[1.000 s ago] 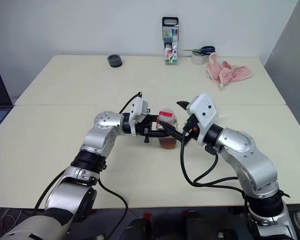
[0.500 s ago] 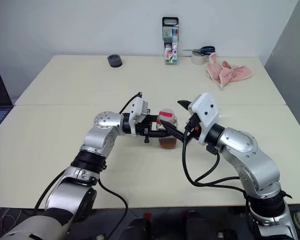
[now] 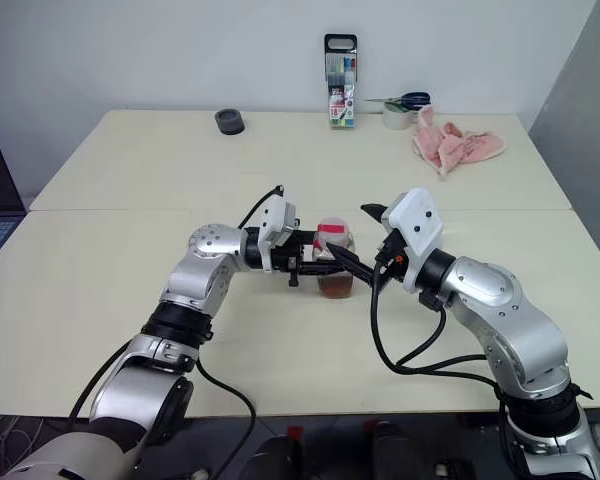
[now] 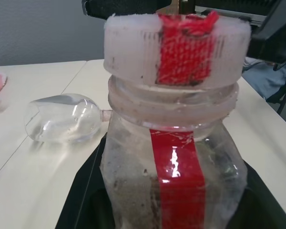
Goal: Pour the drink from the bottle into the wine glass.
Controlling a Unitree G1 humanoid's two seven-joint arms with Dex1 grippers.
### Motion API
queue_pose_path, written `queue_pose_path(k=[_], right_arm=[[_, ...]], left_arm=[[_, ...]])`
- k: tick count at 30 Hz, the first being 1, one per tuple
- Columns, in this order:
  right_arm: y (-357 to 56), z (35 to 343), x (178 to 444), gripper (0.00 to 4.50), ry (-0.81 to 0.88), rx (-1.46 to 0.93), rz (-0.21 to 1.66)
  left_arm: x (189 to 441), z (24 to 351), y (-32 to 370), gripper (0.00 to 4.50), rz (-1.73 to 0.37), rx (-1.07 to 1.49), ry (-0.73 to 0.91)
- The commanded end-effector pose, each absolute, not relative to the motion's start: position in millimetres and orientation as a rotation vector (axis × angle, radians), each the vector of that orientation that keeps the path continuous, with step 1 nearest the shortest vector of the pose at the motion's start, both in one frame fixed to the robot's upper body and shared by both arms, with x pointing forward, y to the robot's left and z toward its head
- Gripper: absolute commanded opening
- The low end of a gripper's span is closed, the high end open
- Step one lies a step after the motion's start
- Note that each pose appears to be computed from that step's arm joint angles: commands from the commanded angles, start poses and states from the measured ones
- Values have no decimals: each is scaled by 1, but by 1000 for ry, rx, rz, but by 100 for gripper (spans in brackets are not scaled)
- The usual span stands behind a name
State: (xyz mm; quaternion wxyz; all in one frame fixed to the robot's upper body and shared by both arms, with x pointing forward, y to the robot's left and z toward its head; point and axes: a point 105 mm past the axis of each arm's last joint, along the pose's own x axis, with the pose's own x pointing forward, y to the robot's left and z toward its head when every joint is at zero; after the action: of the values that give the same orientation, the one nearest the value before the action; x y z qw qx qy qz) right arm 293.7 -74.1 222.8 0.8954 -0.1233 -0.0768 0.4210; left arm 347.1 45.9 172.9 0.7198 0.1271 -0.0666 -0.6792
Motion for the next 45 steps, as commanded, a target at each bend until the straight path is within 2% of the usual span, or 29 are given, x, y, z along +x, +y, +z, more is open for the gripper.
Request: queue_pose_path(k=[1,15,18,25,41,44,45], right_arm=[[-72,236,281,425,-215,-259,911],[-61,237,263,425,-190,-227,1045],[-65,237,266,450,-189,-235,1033],[-62,244,267,450,-185,-204,1053],[-56,242,294,450,-171,-216,1003],[-55,243,294,390,-177,-217,1005],[-55,243,294,357,-179,-216,1006]], left_arm=[[344,189,44,176,-1502,315,-231],[343,190,42,176,-1502,301,-239],[343,191,42,176,-1503,299,-242],[340,192,40,176,-1506,294,-253],[337,192,36,176,-1518,297,-258],[338,192,37,176,-1514,298,-257],[338,192,37,176,-1514,299,-256]])
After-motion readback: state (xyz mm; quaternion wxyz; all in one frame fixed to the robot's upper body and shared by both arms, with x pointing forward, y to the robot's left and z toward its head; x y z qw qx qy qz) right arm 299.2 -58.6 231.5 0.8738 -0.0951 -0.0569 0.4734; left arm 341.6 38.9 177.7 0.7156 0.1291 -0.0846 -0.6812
